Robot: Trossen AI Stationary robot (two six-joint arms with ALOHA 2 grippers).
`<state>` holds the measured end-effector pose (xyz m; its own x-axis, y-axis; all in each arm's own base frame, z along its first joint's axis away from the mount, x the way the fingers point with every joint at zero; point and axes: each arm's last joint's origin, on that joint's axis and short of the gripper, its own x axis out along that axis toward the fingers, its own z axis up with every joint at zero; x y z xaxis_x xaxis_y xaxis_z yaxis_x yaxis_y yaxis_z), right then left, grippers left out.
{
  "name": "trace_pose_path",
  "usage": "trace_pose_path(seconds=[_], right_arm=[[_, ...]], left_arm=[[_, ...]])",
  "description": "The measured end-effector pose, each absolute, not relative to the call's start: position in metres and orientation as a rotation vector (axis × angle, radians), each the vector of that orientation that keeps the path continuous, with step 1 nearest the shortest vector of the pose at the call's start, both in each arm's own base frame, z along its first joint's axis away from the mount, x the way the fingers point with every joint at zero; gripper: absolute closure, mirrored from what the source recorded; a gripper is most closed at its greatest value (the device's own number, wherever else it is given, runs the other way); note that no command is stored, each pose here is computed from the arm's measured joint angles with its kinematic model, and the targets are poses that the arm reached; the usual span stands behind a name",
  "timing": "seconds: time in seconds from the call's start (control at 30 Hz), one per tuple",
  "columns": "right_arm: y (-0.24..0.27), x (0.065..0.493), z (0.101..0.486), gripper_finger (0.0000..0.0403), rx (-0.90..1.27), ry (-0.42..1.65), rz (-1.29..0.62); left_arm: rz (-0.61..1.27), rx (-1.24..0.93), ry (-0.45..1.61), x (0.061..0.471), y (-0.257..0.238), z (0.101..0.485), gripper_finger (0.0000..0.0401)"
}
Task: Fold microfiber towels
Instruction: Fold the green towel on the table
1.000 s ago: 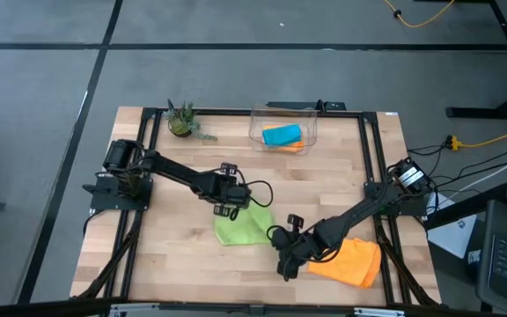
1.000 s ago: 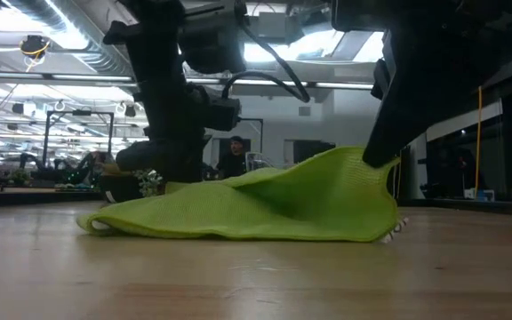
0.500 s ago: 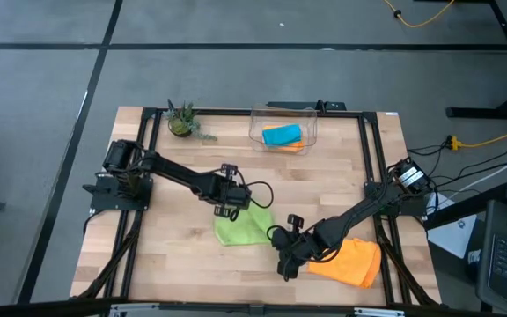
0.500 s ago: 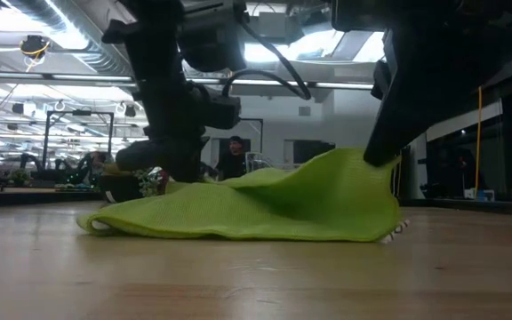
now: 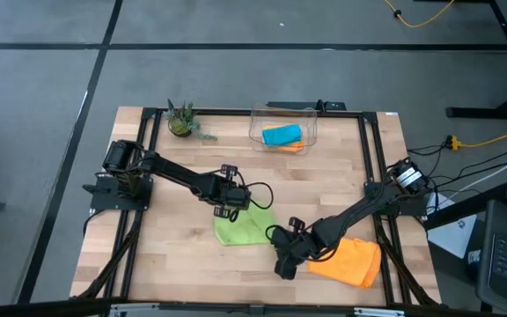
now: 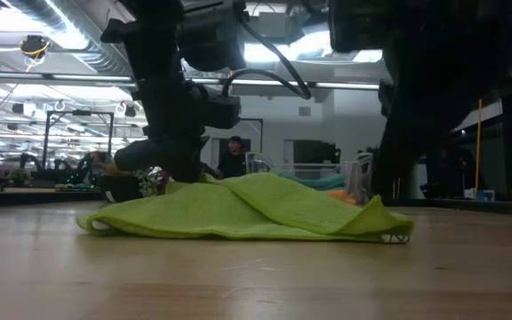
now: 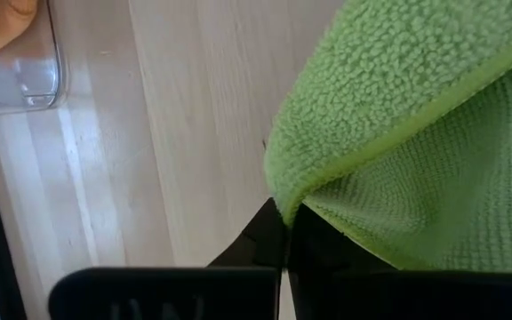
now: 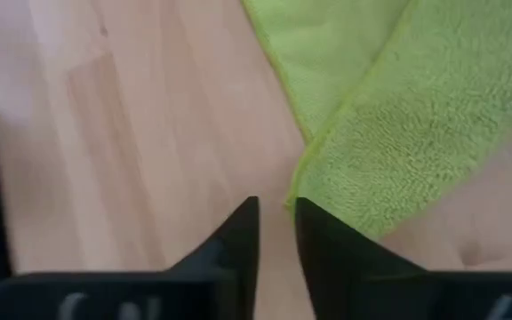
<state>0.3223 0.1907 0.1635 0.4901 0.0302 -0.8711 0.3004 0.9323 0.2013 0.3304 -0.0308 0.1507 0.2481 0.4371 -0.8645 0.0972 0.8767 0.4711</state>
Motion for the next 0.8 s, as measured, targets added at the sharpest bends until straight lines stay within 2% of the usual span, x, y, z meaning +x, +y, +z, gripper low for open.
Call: trace_pose_path(seconds=[0.23, 0.4, 0.57, 0.8], right_arm=[[0.191, 0.325, 0.156, 0.0207, 0.257, 1.045, -0.144], [0.191, 0.328, 0.152, 0.0159, 0.169, 1.018, -0.139], [0.189, 0.329, 0.133, 0.0159, 0.127, 1.087, -0.146], [0.188, 0.330, 0.130, 0.0197, 0.112, 1.078, -0.167]], left_arm=[[0.244, 0.483, 1.316, 0.330, -0.031, 0.151, 0.0401], [0.244, 0.483, 1.316, 0.330, -0.031, 0.151, 0.0401], [0.244, 0.483, 1.315, 0.330, -0.031, 0.151, 0.0401], [0.244, 0.483, 1.315, 0.330, -0.031, 0.151, 0.0401]])
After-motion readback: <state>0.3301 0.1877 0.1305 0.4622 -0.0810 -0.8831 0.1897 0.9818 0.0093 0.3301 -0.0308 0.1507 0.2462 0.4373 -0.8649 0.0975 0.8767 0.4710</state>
